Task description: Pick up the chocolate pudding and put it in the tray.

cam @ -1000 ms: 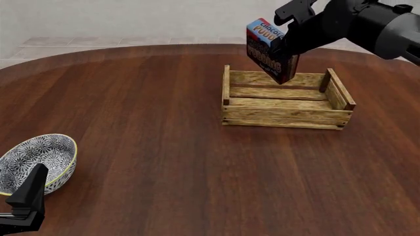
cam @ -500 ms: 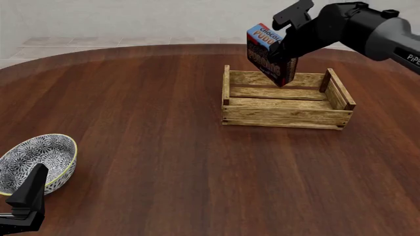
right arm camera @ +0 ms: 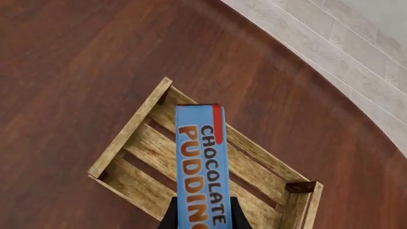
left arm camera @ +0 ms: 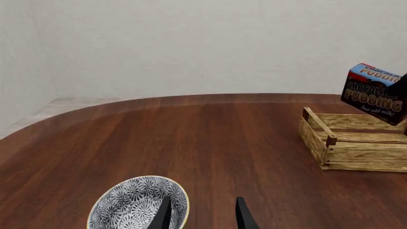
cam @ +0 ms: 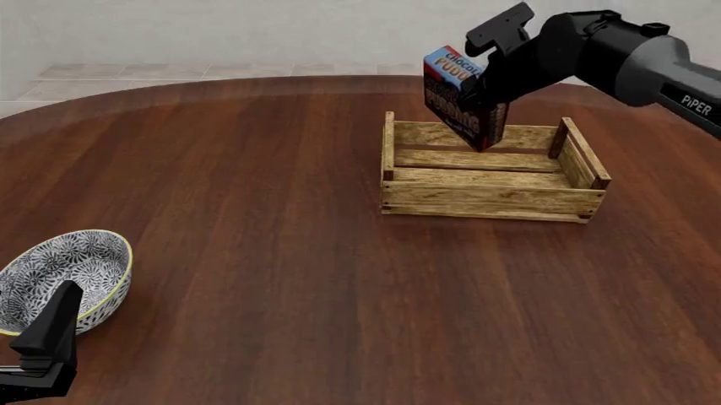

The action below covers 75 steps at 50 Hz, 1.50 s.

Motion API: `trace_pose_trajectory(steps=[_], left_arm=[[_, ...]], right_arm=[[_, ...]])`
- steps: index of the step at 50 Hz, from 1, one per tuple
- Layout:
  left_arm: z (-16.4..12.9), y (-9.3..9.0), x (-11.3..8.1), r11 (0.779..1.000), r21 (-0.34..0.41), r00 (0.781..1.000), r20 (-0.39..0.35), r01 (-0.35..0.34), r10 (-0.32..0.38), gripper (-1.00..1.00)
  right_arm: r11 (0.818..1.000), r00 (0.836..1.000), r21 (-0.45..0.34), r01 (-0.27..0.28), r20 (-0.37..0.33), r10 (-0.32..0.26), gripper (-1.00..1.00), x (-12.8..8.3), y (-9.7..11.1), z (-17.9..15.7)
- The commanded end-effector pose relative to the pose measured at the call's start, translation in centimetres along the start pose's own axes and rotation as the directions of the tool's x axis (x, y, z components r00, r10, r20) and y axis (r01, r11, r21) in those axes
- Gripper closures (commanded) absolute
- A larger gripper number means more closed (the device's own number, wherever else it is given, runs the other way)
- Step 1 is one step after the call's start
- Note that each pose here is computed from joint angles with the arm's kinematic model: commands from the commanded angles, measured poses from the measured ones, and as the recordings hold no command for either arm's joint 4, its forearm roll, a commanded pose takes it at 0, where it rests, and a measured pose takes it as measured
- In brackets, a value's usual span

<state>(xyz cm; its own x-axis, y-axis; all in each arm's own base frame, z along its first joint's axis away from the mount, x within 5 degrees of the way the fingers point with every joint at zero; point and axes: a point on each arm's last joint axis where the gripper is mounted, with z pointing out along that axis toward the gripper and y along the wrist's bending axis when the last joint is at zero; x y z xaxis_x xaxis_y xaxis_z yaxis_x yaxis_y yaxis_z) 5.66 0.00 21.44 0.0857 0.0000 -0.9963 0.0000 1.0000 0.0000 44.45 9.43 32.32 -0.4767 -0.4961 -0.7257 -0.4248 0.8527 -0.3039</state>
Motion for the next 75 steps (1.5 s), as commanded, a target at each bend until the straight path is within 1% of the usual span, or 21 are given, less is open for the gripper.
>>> trace_pose_trajectory(steps=[1, 11, 13, 15, 16, 17, 18, 20, 22, 31, 32, 33, 35, 36, 48, 75], left_arm=[[0.0, 0.0, 0.0, 1.0, 0.0, 1.0, 0.0, 0.0, 0.0, -1.0], [0.0, 0.0, 0.0, 1.0, 0.0, 1.0, 0.0, 0.0, 0.0, -1.0], [0.0, 0.0, 0.0, 1.0, 0.0, 1.0, 0.0, 0.0, 0.0, -1.0], [0.0, 0.0, 0.0, 1.0, 0.0, 1.0, 0.0, 0.0, 0.0, -1.0], [0.0, 0.0, 0.0, 1.0, 0.0, 1.0, 0.0, 0.0, 0.0, -1.0], [0.0, 0.0, 0.0, 1.0, 0.0, 1.0, 0.0, 0.0, 0.0, -1.0], [0.0, 0.0, 0.0, 1.0, 0.0, 1.0, 0.0, 0.0, 0.0, -1.0], [0.0, 0.0, 0.0, 1.0, 0.0, 1.0, 0.0, 0.0, 0.0, -1.0], [0.0, 0.0, 0.0, 1.0, 0.0, 1.0, 0.0, 0.0, 0.0, -1.0], [0.0, 0.0, 0.0, 1.0, 0.0, 1.0, 0.0, 0.0, 0.0, -1.0], [0.0, 0.0, 0.0, 1.0, 0.0, 1.0, 0.0, 0.0, 0.0, -1.0], [0.0, 0.0, 0.0, 1.0, 0.0, 1.0, 0.0, 0.0, 0.0, -1.0], [0.0, 0.0, 0.0, 1.0, 0.0, 1.0, 0.0, 0.0, 0.0, -1.0], [0.0, 0.0, 0.0, 1.0, 0.0, 1.0, 0.0, 0.0, 0.0, -1.0], [0.0, 0.0, 0.0, 1.0, 0.0, 1.0, 0.0, 0.0, 0.0, -1.0], [0.0, 0.0, 0.0, 1.0, 0.0, 1.0, 0.0, 0.0, 0.0, -1.0]], right_arm=[[1.0, 1.0, 0.003, -0.028, -0.001, 0.028, 1.0, 0.1, -0.1, 0.3], [1.0, 1.0, 0.006, -0.03, -0.008, 0.03, 1.0, 0.5, -0.3, 0.6], [1.0, 1.0, 0.001, -0.03, -0.008, 0.03, 1.0, 0.5, 0.0, 0.6], [0.999, 0.999, 0.006, -0.032, -0.01, 0.032, 1.0, 0.6, -0.3, 0.8], [1.0, 1.0, 0.001, -0.03, -0.01, 0.03, 1.0, 0.6, 0.0, 0.9], [0.999, 0.999, 0.005, -0.033, -0.01, 0.033, 1.0, 0.7, -0.3, 1.0], [1.0, 1.0, -0.002, -0.029, -0.009, 0.029, 1.0, 0.6, 0.2, 0.9], [1.0, 0.999, 0.001, -0.03, -0.011, 0.03, 1.0, 0.7, 0.0, 1.0], [1.0, 1.0, -0.004, -0.028, -0.009, 0.028, 1.0, 0.6, 0.3, 1.0], [0.999, 0.999, 0.001, -0.035, -0.011, 0.035, 1.0, 0.9, 0.1, 1.4], [0.999, 0.999, -0.005, -0.033, -0.012, 0.033, 1.0, 0.9, 0.4, 1.4], [0.999, 0.999, 0.001, -0.035, -0.014, 0.035, 1.0, 1.0, 0.1, 1.6], [0.999, 0.999, -0.004, -0.036, -0.013, 0.036, 1.0, 1.0, 0.4, 1.5], [0.999, 0.999, 0.001, -0.038, -0.014, 0.038, 1.0, 1.1, 0.1, 1.7], [0.999, 0.999, -0.007, -0.042, -0.018, 0.042, 1.0, 1.4, 0.6, 2.2], [0.999, 0.999, -0.004, -0.044, -0.029, 0.044, 1.0, 2.1, 0.5, 3.2]])
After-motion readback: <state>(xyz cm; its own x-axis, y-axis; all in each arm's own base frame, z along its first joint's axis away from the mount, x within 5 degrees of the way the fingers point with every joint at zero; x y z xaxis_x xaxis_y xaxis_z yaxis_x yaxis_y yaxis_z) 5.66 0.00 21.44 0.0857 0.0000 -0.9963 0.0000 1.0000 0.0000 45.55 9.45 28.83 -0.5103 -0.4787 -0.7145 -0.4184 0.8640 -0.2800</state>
